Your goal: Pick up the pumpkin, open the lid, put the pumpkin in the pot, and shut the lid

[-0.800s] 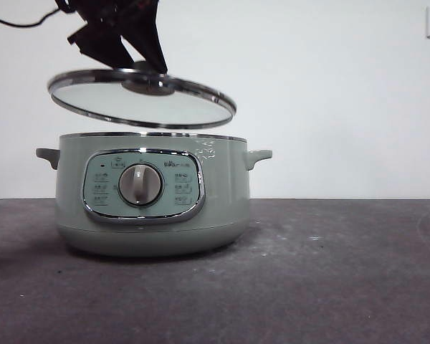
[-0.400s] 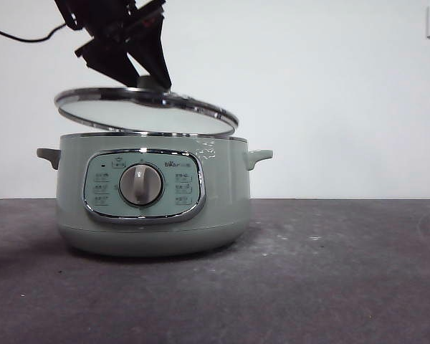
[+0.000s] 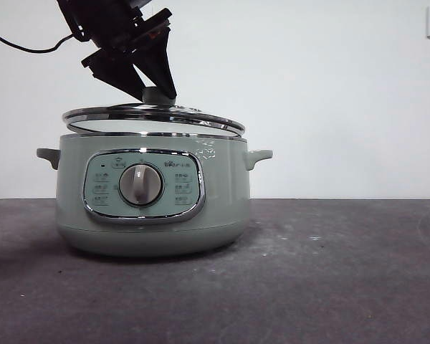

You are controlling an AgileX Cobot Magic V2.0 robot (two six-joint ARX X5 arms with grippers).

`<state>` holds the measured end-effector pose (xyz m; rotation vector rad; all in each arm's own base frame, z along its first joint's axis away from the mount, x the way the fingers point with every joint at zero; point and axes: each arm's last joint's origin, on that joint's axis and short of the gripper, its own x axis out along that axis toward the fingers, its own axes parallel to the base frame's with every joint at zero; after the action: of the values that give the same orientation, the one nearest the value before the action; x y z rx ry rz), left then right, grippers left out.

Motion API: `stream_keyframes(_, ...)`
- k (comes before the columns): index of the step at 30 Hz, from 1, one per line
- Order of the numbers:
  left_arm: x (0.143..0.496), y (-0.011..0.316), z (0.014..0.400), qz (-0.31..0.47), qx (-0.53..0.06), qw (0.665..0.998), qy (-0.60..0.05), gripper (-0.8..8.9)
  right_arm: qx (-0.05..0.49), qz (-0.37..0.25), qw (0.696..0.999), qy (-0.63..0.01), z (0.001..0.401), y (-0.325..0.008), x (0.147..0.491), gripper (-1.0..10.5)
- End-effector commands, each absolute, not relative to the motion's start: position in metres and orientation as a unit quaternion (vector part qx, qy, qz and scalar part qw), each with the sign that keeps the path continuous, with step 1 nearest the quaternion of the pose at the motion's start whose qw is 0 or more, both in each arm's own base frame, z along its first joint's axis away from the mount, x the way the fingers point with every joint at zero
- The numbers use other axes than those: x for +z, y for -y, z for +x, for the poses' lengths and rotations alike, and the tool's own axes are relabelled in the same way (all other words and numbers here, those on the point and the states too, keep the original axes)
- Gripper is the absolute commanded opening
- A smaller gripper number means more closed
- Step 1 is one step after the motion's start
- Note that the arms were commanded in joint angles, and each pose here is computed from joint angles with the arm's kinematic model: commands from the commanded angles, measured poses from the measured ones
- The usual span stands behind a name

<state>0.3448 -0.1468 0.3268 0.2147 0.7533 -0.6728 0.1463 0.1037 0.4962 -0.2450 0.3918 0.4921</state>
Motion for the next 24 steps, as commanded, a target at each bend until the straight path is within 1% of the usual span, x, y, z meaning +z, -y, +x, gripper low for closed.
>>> stream_keyframes(1, 0.333, 0.150, 0.346, 0.104, -0.331, 0.874, -0.341, -0.08, 0.242, -0.115, 0.944, -0.190, 0.146, -0.104, 0.497, 6.3)
stream_keyframes(10, 0.326, 0.151, 0.344, 0.107, -0.330, 0.865, -0.361, -0.08, 0.242, -0.115, 0.944, -0.190, 0.146, -0.104, 0.497, 6.3)
stream_keyframes(13, 0.318, 0.150, 0.343, 0.112, -0.320, 0.863, -0.374, -0.08, 0.242, -0.115, 0.944, -0.190, 0.146, -0.104, 0.497, 6.3)
stream_keyframes(20, 0.292, 0.149, 0.340, 0.113, -0.319, 0.853, -0.398, -0.08, 0.242, -0.116, 0.944, -0.190, 0.146, -0.104, 0.497, 6.3)
stream_keyframes(24, 0.288, 0.148, 0.339, 0.115, -0.319, 0.848, -0.408, -0.08, 0.242, -0.116, 0.944, -0.190, 0.146, -0.104, 0.497, 6.3)
